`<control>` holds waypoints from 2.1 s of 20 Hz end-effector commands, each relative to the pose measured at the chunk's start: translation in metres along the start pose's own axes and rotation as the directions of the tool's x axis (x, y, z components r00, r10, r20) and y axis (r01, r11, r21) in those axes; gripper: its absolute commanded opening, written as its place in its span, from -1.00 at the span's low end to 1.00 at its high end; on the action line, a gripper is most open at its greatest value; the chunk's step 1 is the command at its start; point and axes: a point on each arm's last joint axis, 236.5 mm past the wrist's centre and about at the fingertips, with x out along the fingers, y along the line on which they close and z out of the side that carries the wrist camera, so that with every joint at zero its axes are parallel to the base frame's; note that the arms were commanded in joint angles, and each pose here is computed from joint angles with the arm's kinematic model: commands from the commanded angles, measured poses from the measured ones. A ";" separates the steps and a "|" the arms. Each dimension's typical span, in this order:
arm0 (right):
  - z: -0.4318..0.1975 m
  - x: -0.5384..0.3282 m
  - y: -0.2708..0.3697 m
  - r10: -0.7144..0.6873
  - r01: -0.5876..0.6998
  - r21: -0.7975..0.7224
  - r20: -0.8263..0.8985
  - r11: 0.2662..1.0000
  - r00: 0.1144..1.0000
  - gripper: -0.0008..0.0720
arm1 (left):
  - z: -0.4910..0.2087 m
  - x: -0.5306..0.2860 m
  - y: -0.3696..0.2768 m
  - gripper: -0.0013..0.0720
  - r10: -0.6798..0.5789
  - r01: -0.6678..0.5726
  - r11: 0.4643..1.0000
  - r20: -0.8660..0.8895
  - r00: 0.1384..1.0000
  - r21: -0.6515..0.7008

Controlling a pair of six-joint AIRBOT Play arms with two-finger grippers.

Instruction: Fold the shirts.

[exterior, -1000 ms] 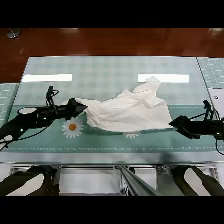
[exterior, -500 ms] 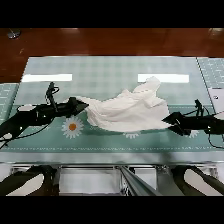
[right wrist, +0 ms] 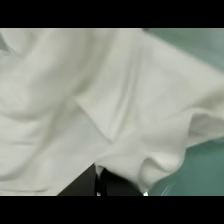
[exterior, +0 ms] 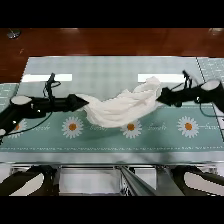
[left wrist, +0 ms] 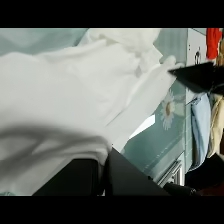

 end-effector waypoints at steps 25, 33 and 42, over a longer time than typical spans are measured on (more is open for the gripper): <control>-0.132 -0.476 0.276 0.392 0.377 -0.625 0.750 0.683 0.532 -0.89 | -0.007 -0.307 -0.270 -0.89 0.282 -0.511 0.707 0.468 0.838 0.489; -0.057 -0.347 0.206 0.144 0.258 -0.564 0.571 0.785 0.808 -0.89 | 0.033 -0.205 -0.144 -0.89 0.403 -0.467 0.835 0.255 0.879 0.289; 0.114 -0.138 0.092 -0.013 0.154 -0.287 0.439 0.946 0.898 -0.89 | 0.145 -0.031 -0.003 -0.89 0.398 -0.476 0.866 0.369 0.840 0.150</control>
